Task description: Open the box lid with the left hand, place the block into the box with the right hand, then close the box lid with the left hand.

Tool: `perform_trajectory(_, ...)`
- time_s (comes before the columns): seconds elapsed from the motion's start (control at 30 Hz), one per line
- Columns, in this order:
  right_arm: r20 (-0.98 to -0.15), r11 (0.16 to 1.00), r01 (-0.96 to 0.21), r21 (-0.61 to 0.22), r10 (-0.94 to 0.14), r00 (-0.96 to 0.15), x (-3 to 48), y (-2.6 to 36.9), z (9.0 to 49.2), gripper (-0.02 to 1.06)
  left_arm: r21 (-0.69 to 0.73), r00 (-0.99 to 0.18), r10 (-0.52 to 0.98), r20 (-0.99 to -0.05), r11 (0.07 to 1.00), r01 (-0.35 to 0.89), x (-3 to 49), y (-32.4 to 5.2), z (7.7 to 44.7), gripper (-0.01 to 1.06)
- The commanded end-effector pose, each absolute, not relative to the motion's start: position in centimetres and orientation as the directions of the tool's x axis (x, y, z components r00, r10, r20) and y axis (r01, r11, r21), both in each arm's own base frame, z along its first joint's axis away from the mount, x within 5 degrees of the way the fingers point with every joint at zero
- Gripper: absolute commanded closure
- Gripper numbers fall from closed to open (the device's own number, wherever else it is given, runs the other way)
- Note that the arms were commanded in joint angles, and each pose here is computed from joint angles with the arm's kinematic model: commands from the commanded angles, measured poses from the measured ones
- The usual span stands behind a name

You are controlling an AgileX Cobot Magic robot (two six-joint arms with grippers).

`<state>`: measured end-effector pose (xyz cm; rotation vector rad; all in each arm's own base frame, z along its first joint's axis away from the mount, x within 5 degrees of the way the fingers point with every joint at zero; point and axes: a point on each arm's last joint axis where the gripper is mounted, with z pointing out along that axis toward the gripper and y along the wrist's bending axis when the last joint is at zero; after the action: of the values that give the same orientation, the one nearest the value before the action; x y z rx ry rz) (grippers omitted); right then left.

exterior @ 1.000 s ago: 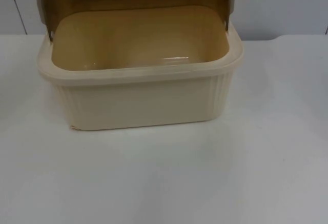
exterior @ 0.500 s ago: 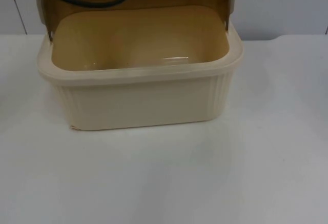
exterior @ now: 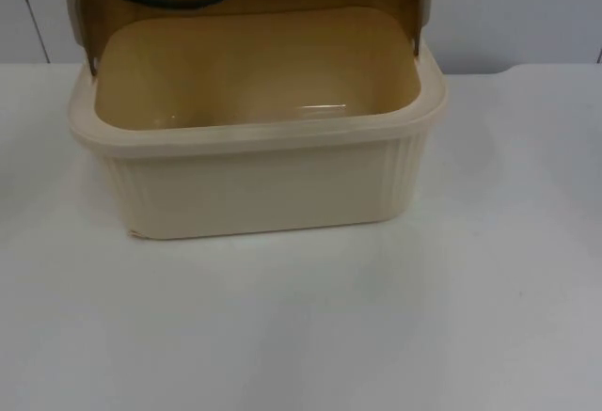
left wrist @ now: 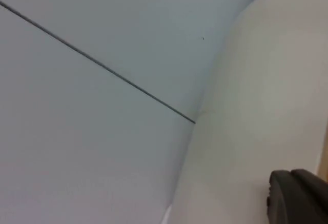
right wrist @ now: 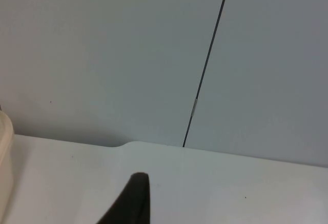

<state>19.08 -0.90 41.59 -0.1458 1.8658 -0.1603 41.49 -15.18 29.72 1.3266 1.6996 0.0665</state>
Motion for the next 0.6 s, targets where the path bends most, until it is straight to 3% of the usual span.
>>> perform_trajectory(0.0,-0.943,0.983,-0.012,-0.184,-0.180,-0.280,18.8,-0.9,42.0,0.00,0.540,0.038,0.776,-0.630,0.402,0.740,41.3,-15.3,29.9,1.05)
perform_trajectory(0.27,-0.945,0.985,-0.012,-0.173,-0.170,-0.280,18.6,-0.9,42.0,0.00,0.455,0.039,0.805,-0.592,0.295,0.840,40.0,-15.6,29.1,1.05)
perform_trajectory(0.57,-0.946,0.985,-0.010,-0.171,-0.167,-0.276,18.2,-0.9,42.2,0.00,0.452,0.008,0.850,-0.526,0.272,0.850,38.5,-17.0,29.5,1.05)
